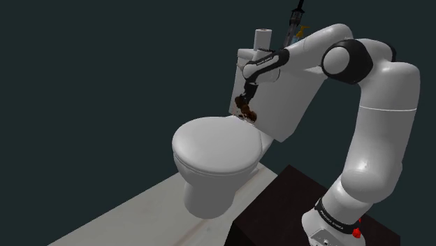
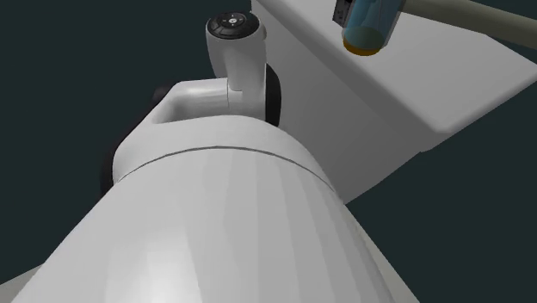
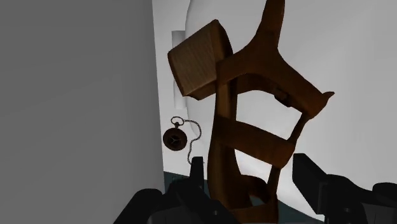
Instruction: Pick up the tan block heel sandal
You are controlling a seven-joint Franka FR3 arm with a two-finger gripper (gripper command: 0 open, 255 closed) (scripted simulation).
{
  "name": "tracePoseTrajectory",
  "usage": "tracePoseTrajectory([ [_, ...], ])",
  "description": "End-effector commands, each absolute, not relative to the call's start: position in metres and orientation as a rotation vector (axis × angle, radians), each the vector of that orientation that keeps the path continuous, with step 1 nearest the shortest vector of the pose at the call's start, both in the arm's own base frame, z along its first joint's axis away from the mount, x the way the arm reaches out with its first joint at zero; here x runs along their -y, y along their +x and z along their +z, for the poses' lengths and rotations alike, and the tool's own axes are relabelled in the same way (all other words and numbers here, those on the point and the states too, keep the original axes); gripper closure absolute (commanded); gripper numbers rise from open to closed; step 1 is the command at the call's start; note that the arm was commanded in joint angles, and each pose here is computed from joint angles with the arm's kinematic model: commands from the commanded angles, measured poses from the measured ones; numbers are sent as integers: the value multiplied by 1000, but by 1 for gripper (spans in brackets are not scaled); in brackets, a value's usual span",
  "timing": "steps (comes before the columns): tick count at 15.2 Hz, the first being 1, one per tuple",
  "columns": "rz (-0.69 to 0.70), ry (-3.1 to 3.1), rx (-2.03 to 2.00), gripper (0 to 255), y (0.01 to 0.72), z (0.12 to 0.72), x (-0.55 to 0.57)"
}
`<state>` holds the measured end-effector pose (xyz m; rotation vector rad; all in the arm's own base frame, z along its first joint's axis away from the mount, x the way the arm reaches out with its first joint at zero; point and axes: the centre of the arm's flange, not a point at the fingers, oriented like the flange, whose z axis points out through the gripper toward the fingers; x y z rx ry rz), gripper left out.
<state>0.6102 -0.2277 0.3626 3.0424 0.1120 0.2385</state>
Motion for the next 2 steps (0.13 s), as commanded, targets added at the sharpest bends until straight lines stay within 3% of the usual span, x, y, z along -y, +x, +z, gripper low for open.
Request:
tracePoseTrajectory([
  [1,239,3042,-112,255,611,369,227],
  [2,239,3042,-112,255,611,369,227],
])
